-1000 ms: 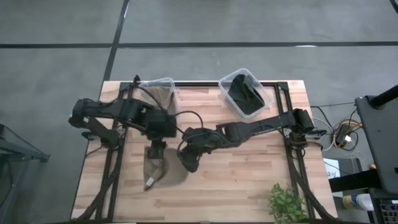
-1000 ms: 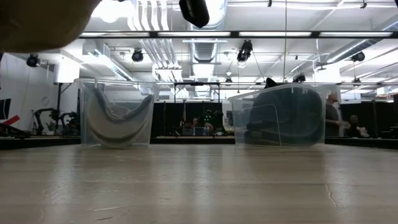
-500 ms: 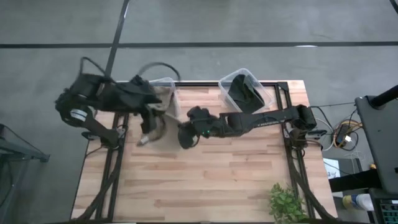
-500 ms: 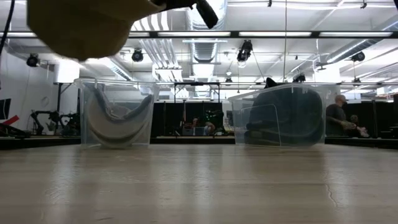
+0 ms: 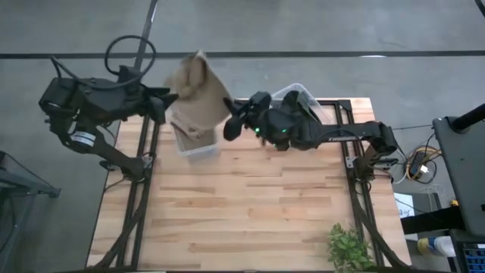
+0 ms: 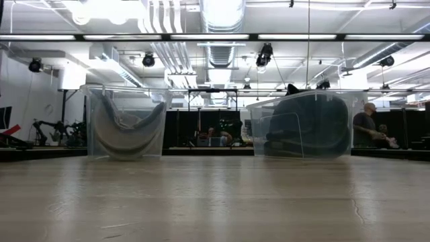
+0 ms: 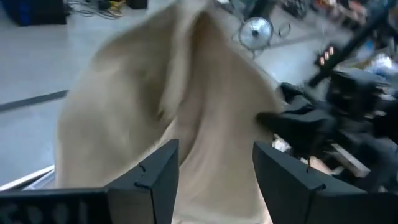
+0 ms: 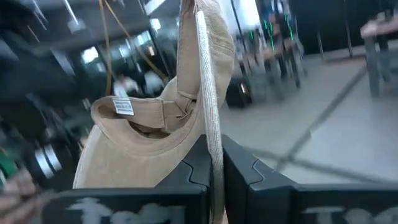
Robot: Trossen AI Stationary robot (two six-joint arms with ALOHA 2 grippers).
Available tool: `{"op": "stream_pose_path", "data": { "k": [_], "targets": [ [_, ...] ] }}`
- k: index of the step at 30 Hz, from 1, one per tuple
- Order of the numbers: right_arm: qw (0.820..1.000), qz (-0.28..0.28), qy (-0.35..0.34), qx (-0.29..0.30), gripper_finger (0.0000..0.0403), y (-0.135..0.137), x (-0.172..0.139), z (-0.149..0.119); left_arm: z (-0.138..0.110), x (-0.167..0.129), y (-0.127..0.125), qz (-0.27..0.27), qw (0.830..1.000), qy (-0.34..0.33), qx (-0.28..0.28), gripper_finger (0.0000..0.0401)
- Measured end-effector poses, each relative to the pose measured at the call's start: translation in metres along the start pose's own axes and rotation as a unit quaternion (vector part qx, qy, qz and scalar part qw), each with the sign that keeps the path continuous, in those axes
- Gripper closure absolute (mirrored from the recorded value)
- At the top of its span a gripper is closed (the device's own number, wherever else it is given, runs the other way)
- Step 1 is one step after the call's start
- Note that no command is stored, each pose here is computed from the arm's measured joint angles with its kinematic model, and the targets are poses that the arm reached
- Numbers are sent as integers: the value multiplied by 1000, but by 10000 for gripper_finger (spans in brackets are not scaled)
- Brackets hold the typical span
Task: Pick & Place hat
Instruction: Put the brown cap into the left transparent bin
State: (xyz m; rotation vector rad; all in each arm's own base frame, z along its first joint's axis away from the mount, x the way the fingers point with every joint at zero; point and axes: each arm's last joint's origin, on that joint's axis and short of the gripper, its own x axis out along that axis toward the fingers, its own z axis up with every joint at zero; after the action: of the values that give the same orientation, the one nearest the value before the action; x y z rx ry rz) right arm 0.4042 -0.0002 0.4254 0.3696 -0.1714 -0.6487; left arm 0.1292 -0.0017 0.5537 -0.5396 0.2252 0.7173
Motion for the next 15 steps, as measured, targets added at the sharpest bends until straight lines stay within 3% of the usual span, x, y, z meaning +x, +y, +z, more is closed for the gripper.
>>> {"op": "stream_pose_path", "data": {
  "k": [8, 15],
  "targets": [
    [996, 14, -86, 18, 392, -5, 3, 28, 2, 4, -2, 43, 994, -55, -82, 206],
    [994, -8, -106, -17, 392, -19, 11, 42, 0, 13, -12, 53, 992, -71, -85, 206]
  ]
}}
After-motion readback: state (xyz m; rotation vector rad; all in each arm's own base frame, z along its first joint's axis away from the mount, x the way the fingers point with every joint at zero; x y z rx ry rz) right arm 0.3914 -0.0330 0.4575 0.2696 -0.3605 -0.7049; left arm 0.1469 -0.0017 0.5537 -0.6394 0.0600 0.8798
